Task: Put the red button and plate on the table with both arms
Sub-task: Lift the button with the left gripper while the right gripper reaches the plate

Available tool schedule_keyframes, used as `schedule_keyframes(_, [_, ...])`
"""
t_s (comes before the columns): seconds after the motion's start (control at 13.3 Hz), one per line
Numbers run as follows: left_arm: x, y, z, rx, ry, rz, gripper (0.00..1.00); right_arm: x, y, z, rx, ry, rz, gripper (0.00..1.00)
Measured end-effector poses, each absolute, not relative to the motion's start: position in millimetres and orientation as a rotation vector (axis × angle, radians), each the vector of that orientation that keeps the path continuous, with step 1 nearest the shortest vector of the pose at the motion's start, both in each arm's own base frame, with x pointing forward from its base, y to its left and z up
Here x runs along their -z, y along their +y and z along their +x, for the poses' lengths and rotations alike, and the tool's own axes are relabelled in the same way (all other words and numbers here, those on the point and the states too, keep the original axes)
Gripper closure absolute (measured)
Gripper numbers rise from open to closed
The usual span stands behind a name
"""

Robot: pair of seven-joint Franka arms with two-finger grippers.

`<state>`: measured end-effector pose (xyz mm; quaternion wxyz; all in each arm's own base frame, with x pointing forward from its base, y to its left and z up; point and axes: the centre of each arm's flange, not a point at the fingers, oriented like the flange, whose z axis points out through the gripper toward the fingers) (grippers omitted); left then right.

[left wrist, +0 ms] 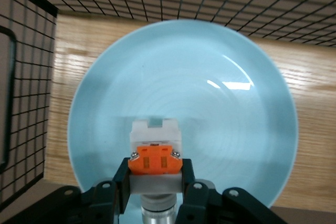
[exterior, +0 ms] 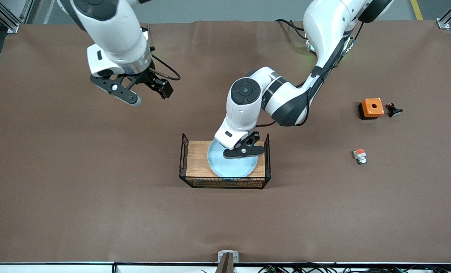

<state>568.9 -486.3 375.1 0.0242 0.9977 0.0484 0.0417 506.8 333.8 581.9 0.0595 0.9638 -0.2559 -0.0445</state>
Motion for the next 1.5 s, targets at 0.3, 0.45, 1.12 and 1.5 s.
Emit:
schedule_keyframes(0.3, [-478.8,-444.8,566.0,-0.173,0.227,3.119,0.59,-565.0,377.2,500.1,0.082,-0.774,2.96,0.0])
schedule_keyframes(0.45, [-523.7,-407.3,570.3,-0.199,0.247,3.134,0.59,-554.9,394.1,500.6,0.085,-0.91,2.958,0.03])
schedule_keyframes(1.12, [-556.6,-125.7,635.5,0.086,0.092,3.25,0.59,-449.7,491.8,509.7,0.006,-1.78,2.686,0.03])
schedule_keyframes(1.5, [-463.3,-6.1,641.7,0.286,0.181,3.261,0.59,-413.4,512.6,515.4,-0.004,-1.93,2.646,0.04])
